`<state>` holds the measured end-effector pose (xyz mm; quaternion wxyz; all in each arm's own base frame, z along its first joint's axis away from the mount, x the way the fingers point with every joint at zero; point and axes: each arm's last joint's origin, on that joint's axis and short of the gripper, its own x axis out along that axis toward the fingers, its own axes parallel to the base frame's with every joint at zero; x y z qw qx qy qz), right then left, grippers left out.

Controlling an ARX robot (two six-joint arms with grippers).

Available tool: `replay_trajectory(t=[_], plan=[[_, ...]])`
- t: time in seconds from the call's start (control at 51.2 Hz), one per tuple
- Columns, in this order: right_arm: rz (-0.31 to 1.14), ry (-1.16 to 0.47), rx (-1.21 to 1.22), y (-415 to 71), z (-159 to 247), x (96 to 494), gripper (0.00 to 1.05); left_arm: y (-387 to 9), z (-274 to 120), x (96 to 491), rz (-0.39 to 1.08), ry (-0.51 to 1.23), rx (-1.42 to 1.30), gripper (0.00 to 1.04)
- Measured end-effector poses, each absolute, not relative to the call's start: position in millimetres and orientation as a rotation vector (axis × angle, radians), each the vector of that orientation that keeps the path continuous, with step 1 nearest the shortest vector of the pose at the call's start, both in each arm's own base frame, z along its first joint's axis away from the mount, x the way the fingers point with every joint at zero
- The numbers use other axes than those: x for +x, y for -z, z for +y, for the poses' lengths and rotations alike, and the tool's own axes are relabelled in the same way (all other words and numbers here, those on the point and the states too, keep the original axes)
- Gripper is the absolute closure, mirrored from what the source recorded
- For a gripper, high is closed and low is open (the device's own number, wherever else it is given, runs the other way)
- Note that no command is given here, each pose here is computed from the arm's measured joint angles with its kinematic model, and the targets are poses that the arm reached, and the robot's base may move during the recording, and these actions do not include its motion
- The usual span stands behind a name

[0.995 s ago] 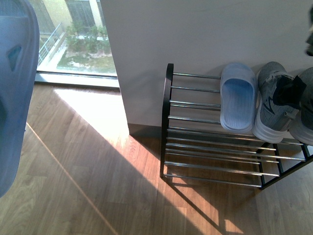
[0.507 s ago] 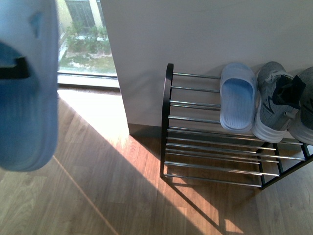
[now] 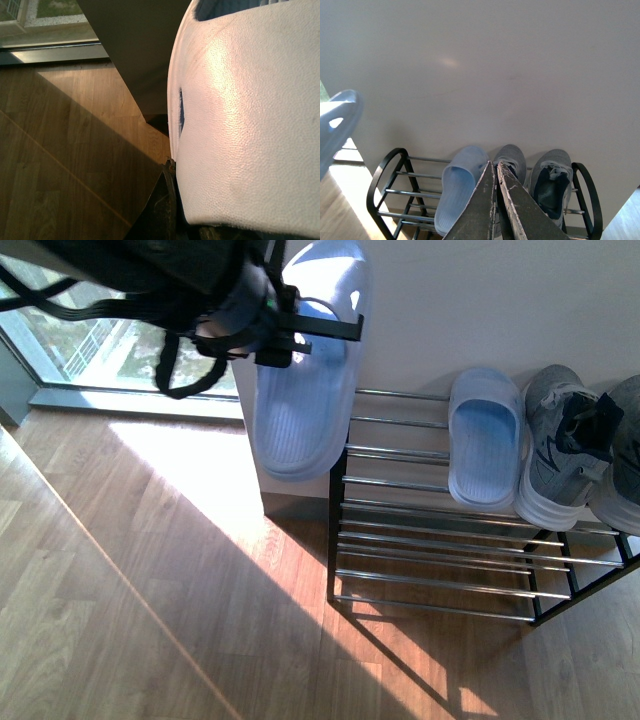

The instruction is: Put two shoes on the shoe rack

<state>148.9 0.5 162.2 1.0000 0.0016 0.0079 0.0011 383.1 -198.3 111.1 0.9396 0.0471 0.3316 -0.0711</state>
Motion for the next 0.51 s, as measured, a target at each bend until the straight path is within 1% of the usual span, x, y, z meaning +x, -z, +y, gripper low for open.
replay_trajectory(t=[0.078, 0.234, 0.312, 0.507], plan=[[0.009, -0.002, 0.003, -164.5, 0.4, 145.0, 1.03, -98.6, -214.4, 403.0, 0.706, 0.166, 0.151, 1.03], [-0.001, -0.001, 0.003, -167.4, 0.3, 139.8, 1.03, -85.2, -236.4, 426.7, 0.739, 0.205, 0.191, 1.03], [-0.006, -0.001, 0.003, -169.2, 0.3, 135.4, 1.03, -74.9, -256.4, 445.3, 0.769, 0.224, 0.213, 1.03], [-0.014, -0.001, 0.003, -171.8, 0.2, 126.7, 1.03, -46.4, -292.1, 476.6, 0.835, 0.249, 0.250, 1.03]])
